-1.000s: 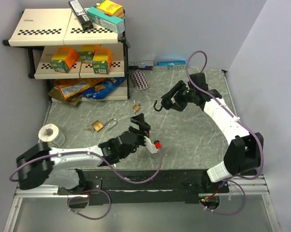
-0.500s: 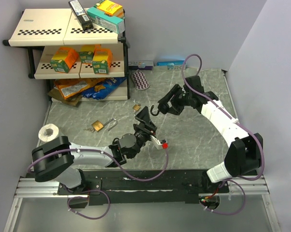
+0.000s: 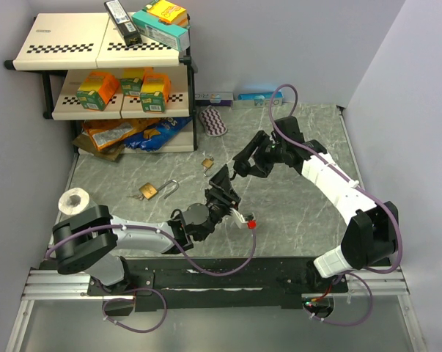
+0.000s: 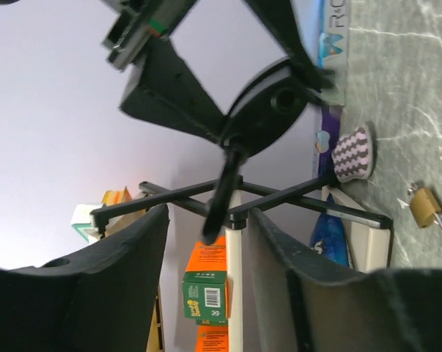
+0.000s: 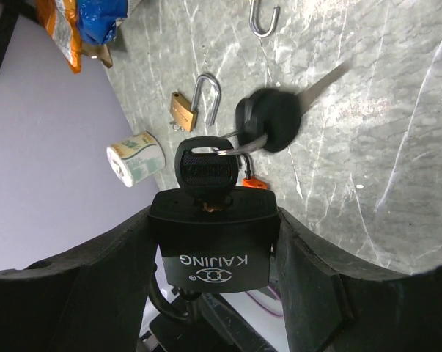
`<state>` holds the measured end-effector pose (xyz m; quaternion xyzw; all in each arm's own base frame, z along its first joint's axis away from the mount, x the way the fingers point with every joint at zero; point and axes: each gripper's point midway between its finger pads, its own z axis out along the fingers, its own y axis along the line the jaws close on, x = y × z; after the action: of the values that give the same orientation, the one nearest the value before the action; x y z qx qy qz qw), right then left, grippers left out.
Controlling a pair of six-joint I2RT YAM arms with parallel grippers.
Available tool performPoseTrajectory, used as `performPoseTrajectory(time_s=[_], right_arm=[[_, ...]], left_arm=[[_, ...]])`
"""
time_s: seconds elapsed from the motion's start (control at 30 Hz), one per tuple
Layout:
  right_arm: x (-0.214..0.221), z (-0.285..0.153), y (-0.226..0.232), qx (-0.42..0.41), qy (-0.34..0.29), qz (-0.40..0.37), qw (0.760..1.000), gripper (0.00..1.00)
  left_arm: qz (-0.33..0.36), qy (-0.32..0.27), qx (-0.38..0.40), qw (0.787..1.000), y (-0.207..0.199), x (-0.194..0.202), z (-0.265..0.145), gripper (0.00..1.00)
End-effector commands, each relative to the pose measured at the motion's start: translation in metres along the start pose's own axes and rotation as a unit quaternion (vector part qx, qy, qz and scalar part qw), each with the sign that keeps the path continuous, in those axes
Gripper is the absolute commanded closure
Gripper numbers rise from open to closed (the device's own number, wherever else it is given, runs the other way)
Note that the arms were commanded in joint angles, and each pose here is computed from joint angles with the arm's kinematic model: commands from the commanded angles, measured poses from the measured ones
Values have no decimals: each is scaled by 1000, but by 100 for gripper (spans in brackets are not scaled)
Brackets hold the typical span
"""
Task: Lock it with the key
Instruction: Pick up the lock from the center of the board, then lock the lock.
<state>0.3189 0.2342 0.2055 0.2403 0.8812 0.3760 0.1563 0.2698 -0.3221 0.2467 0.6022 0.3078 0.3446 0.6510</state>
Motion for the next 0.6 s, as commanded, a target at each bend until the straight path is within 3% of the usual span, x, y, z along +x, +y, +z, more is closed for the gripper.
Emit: performPoseTrajectory(time_s=[0.0,0.37,0.53,0.57], right_arm=[[5,-31,47,-83,-10,-21,996,100],[19,-24,47,-86,11,-30,996,100],[22,-24,50,-95,17,-32,995,100],[22,-23,51,-98,18,-32,994,100]], left_arm=[[-2,-11,11,1000,-2,-7,3,50],[2,-3,15,1000,-8,-7,5,62],[-4,7,10,1000,-6,-4,6,89],[-4,10,9,1000,-6,-3,6,99]])
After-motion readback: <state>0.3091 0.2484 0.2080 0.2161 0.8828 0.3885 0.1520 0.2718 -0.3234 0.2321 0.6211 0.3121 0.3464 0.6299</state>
